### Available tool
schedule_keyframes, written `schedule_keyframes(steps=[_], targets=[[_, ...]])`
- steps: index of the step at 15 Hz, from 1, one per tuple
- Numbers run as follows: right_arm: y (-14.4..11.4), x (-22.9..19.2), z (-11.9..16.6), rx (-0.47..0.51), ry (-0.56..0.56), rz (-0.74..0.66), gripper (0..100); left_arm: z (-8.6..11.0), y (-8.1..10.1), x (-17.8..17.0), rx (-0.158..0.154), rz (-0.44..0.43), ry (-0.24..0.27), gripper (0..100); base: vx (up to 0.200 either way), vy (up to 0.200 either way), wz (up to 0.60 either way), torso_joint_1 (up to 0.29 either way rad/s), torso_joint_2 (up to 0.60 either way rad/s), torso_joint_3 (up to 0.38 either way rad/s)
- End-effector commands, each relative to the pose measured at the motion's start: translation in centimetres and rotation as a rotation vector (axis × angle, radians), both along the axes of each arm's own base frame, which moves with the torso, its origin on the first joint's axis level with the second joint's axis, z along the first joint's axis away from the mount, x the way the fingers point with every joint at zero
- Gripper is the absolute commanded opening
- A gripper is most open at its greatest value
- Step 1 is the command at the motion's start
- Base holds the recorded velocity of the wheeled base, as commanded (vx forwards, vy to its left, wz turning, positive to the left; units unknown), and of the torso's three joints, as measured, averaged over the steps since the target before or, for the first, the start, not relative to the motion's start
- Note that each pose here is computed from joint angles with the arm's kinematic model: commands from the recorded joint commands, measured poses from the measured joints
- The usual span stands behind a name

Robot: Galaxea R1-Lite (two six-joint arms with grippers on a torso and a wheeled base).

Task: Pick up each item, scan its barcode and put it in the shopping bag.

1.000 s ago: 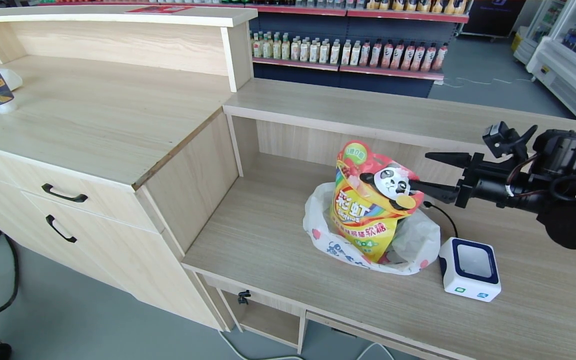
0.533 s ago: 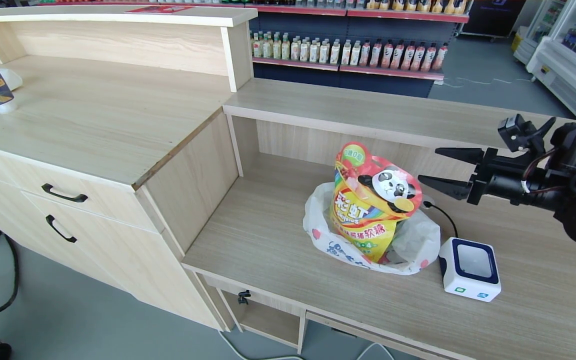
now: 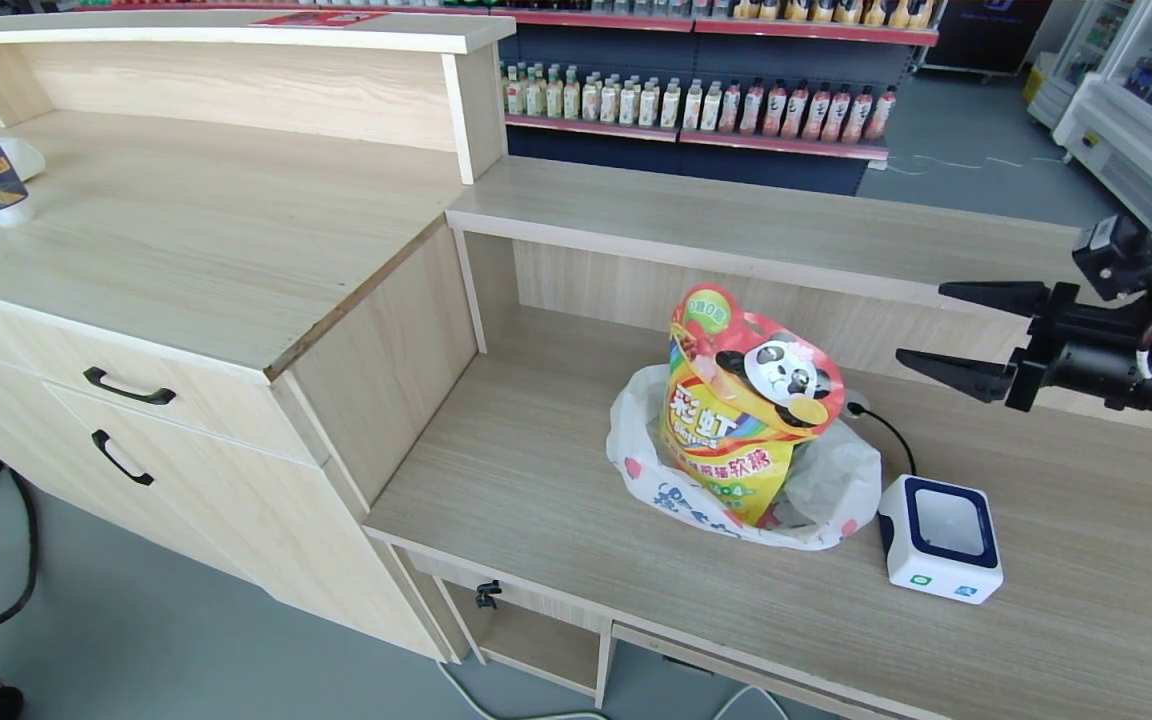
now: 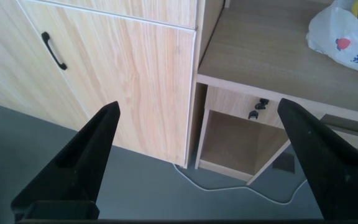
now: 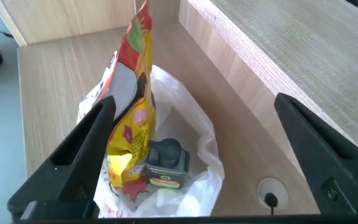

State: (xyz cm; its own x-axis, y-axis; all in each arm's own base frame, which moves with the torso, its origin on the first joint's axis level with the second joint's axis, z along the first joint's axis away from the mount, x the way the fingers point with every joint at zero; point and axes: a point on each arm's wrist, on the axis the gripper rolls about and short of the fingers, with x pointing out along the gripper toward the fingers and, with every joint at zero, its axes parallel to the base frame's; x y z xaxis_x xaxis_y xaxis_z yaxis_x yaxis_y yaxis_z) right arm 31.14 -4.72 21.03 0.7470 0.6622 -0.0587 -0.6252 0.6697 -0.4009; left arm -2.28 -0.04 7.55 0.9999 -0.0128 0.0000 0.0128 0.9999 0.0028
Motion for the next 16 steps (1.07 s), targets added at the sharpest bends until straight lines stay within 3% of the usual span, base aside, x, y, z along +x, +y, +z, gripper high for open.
schedule_keyframes(steps=[1,3,4,10,12,14,16], targets=[[-5.0,-5.5,2.3,-0.2,-0.081,-0.193,100,0.0,0.0,0.0,0.0,0.0,0.0,100,0.0,0.0,0.0,0.0,0.0,0.0],[-7.0,-7.9,2.5,-0.259,-0.049,-0.268,100,0.0,0.0,0.0,0.0,0.0,0.0,100,0.0,0.0,0.0,0.0,0.0,0.0],[-7.7,-9.8,2.8,-0.24,-0.019,-0.286,100,0.0,0.0,0.0,0.0,0.0,0.0,100,0.0,0.0,0.0,0.0,0.0,0.0],[-8.1,-10.9,4.6,-0.257,-0.067,-0.315,100,0.0,0.0,0.0,0.0,0.0,0.0,100,0.0,0.0,0.0,0.0,0.0,0.0],[-7.7,-11.1,5.5,-0.216,-0.046,-0.375,100,0.0,0.0,0.0,0.0,0.0,0.0,100,0.0,0.0,-0.6,0.002,0.0,0.002],[-6.8,-11.2,6.9,-0.102,-0.013,-0.411,100,0.0,0.0,0.0,0.0,0.0,0.0,100,0.0,0.0,-0.3,0.004,0.0,0.001],[-6.3,-10.8,8.2,0.006,-0.047,-0.402,100,0.0,0.0,0.0,0.0,0.0,0.0,100,0.0,0.0,0.0,0.0,0.0,0.0]])
